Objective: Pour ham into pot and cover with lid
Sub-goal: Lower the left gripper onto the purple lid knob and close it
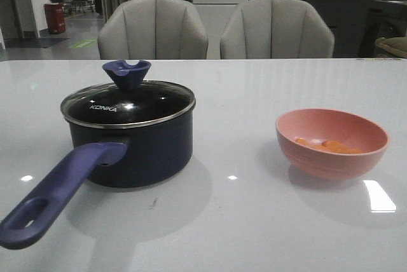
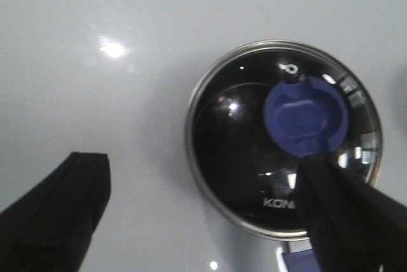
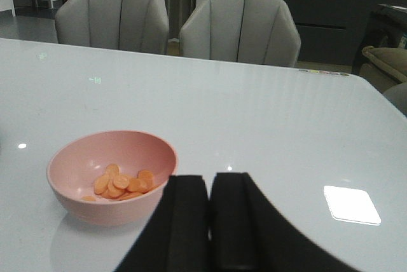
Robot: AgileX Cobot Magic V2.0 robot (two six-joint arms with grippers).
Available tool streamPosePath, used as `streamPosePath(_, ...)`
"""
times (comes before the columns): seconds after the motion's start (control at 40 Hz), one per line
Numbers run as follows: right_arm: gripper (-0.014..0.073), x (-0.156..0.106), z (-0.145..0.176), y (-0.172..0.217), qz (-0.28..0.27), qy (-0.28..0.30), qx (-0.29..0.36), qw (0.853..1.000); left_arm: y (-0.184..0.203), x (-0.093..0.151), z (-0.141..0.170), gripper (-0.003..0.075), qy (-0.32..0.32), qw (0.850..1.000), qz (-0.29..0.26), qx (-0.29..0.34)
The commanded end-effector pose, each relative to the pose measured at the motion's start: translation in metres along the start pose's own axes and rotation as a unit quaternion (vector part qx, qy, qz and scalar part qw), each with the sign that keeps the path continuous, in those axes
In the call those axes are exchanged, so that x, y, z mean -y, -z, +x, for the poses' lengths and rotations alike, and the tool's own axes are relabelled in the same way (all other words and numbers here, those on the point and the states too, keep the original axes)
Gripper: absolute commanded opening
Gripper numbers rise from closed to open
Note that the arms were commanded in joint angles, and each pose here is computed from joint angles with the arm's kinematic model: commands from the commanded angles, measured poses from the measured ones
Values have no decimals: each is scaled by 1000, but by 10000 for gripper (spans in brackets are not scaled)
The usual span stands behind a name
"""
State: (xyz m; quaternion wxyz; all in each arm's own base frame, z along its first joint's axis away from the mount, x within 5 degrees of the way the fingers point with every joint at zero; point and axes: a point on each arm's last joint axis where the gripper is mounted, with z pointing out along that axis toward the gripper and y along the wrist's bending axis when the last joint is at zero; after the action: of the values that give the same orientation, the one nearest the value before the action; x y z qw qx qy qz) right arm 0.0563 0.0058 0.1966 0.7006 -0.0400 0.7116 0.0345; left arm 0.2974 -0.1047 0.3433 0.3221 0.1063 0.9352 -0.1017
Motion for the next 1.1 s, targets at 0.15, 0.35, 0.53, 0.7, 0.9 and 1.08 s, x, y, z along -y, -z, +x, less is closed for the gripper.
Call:
streamPosePath(0.15, 148, 0, -10, 2, 1, 5, 50, 999, -14, 33, -37, 627, 18, 1000, 12, -5)
streamPosePath(0.35, 148, 0, -10, 2, 1, 5, 50, 999, -39, 54, -48, 627, 15, 998, -6, -63)
streamPosePath(0.53, 148, 0, -10, 2, 1, 5, 50, 999, -58, 68, -50, 627, 12, 994, -18, -108)
streamPosePath(0.7, 148, 0, -10, 2, 1, 5, 50, 999, -70, 78, -49, 627, 21, 992, -27, -125)
streamPosePath(0.9, 148, 0, -10, 2, 1, 5, 51, 999, -81, 78, -46, 627, 30, 989, -42, -139)
streamPosePath(1.08, 148, 0, -10, 2, 1, 5, 51, 999, -87, 76, -45, 627, 58, 987, -56, -137)
